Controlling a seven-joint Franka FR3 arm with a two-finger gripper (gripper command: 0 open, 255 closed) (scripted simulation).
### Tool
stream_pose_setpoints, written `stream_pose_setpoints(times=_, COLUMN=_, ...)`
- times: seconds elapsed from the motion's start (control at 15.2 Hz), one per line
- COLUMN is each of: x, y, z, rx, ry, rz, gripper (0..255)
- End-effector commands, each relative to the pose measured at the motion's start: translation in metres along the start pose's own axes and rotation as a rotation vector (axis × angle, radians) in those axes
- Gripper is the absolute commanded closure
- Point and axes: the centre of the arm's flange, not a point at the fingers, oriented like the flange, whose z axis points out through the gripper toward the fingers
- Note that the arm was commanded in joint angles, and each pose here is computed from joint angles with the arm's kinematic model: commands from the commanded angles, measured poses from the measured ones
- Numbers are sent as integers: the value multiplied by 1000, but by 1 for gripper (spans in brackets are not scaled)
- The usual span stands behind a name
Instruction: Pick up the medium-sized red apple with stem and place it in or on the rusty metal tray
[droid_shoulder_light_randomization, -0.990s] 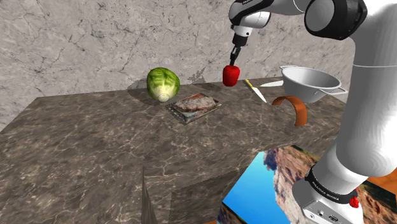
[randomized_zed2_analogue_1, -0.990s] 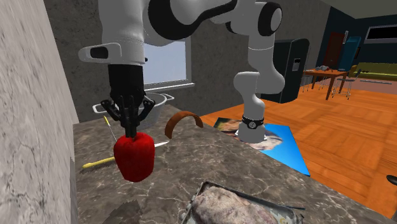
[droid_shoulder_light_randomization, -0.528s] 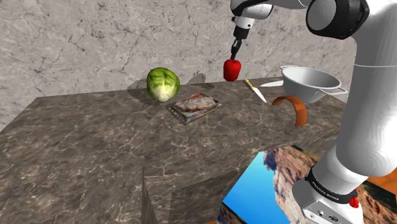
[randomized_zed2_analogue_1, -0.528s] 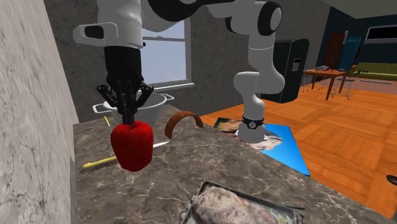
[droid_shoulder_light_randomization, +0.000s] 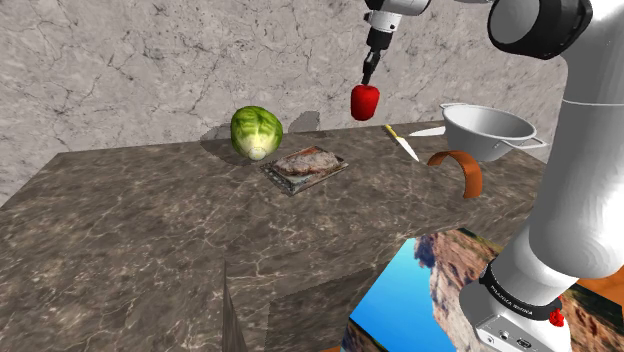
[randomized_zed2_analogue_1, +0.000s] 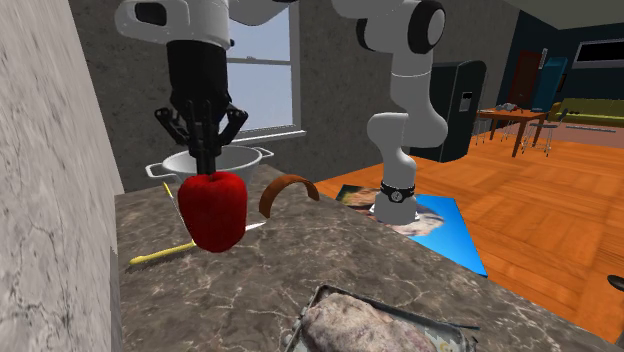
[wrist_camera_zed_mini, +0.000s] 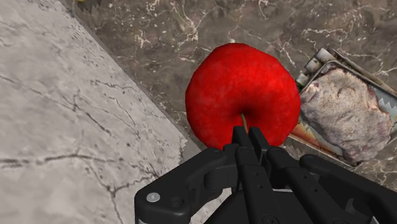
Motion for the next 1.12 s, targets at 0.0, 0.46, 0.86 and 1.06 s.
stream_pose_setpoints(times=0.0, x=11, y=-22, z=-10, rx=0, ry=0, rz=0, gripper=255)
stream_pose_setpoints(times=0.46, x=47, y=-105, z=-30, rx=0, ry=0, rz=0, gripper=255)
stream_pose_setpoints(times=0.86, x=77, y=-176, z=-48, rx=0, ry=0, rz=0, gripper=255)
stream_pose_setpoints(times=1.06, x=92, y=-212, z=-57, rx=0, ry=0, rz=0, gripper=255)
